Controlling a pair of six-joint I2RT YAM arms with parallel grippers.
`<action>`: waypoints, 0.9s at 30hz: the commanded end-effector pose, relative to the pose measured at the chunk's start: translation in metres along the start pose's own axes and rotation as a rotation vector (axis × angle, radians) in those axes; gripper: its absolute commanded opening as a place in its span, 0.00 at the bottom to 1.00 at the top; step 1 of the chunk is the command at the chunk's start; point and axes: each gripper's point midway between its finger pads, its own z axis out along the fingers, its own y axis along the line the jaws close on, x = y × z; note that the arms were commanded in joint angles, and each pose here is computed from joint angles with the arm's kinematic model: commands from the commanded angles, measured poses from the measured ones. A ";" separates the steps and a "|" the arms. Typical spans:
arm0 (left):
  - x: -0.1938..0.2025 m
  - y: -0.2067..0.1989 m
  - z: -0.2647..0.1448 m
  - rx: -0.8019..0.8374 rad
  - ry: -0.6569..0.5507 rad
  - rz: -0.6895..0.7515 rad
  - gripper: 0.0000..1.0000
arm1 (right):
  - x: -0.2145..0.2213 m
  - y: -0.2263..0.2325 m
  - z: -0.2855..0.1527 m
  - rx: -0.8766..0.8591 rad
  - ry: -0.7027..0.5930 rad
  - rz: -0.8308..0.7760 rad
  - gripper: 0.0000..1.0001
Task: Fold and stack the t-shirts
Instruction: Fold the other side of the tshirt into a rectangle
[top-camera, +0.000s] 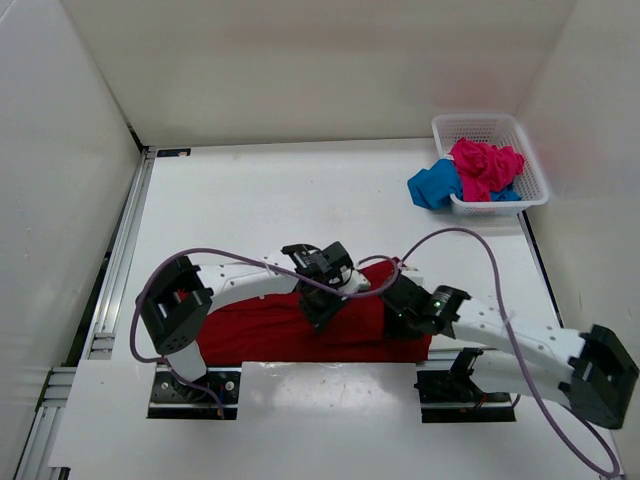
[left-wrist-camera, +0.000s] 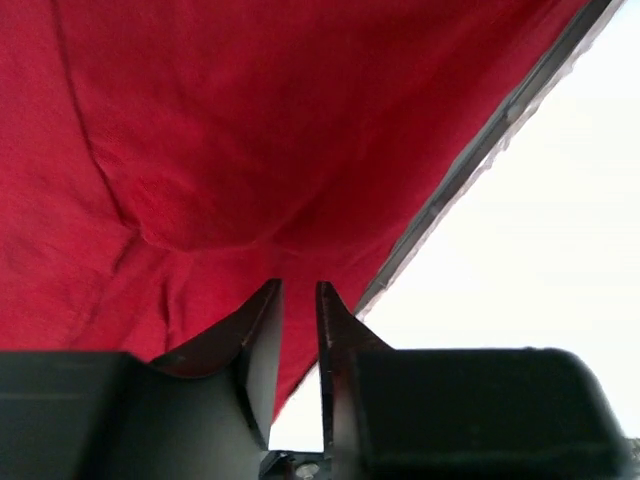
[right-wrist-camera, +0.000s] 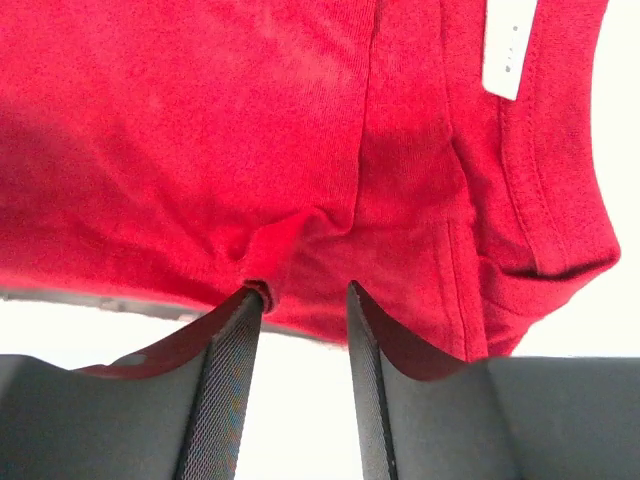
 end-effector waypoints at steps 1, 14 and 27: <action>0.022 -0.010 -0.008 0.035 0.040 -0.001 0.34 | -0.016 0.006 -0.020 -0.104 -0.124 0.001 0.44; -0.012 0.015 -0.041 -0.050 -0.115 -0.033 0.44 | -0.063 0.018 -0.026 -0.090 -0.315 0.150 0.07; 0.141 0.265 -0.146 -0.806 -0.236 -0.814 0.67 | -0.156 -0.045 0.002 0.213 -0.158 0.280 0.69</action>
